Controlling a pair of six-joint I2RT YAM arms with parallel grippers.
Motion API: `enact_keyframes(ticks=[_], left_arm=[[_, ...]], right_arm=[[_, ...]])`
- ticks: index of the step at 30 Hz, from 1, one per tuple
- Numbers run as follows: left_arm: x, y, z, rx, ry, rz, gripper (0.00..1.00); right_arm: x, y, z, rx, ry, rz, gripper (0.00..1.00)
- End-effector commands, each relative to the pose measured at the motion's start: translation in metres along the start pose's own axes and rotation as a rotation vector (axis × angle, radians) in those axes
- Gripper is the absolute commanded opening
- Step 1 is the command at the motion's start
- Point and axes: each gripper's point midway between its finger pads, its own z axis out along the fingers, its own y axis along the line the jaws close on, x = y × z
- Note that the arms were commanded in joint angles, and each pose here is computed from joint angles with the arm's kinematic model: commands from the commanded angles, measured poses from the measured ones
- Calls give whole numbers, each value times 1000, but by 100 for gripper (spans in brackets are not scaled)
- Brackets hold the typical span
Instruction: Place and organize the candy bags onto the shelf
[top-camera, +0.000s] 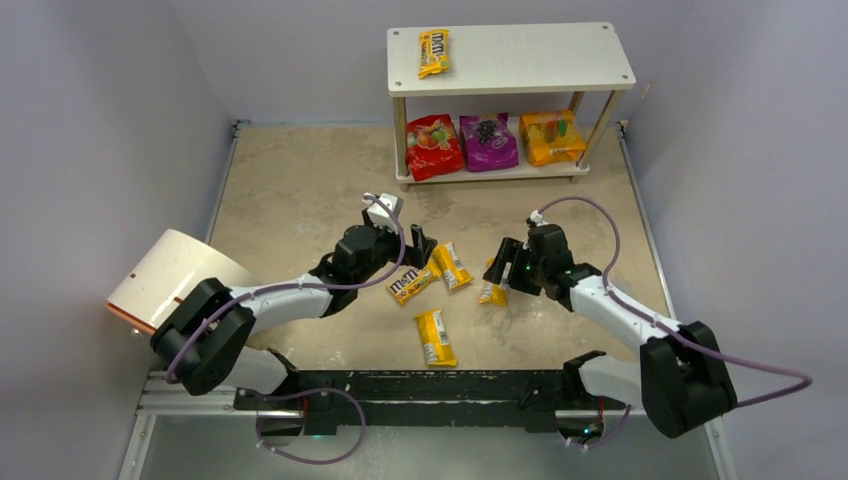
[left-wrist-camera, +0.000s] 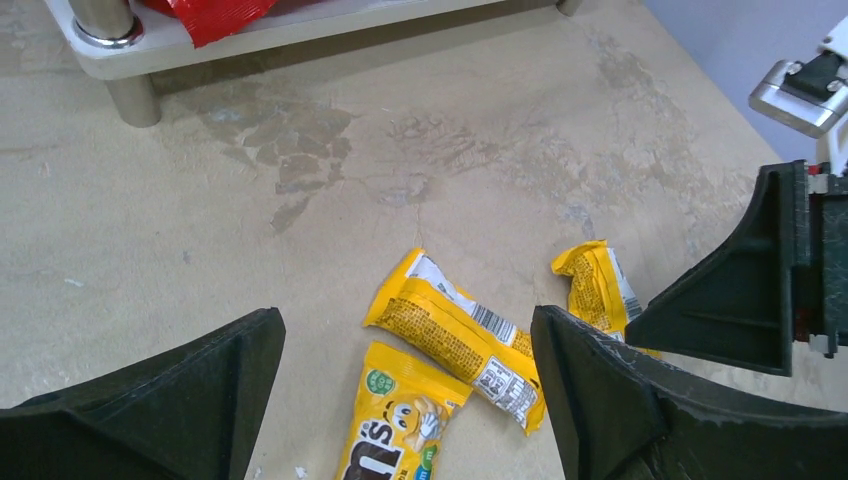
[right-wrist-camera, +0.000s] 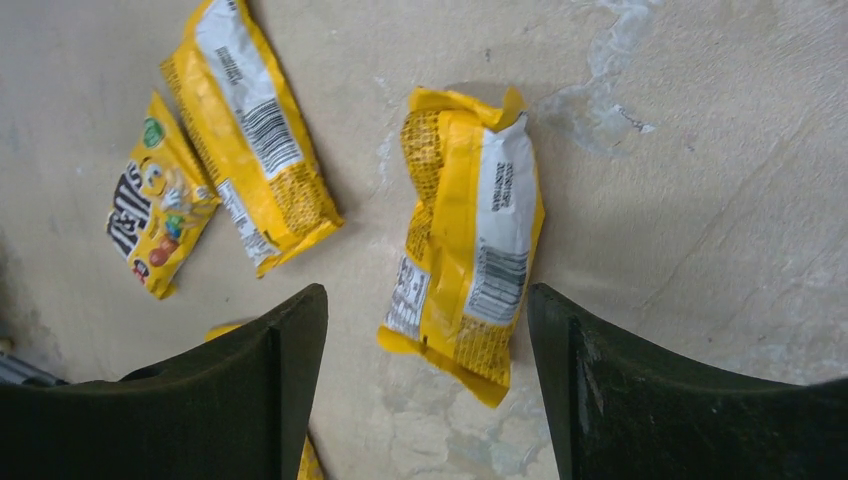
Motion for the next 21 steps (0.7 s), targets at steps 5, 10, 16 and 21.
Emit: enact_keyframes(ticks=[5,10,16,21], left_arm=[[-17,-8,20,45,-109,74,100],[-1,-7,35,57,-68,86,100],[30,-14,61,112,-1,79,100],[52,-10,76,104,21,93,100]], right_arm=[[-23,-4,24,0,-117,-22,69],[-20,-5,36,-14,-112,-10,59],[-24,-9,41,7,-122,-41,24],[-31,-8,35,8,-154,-68,9]])
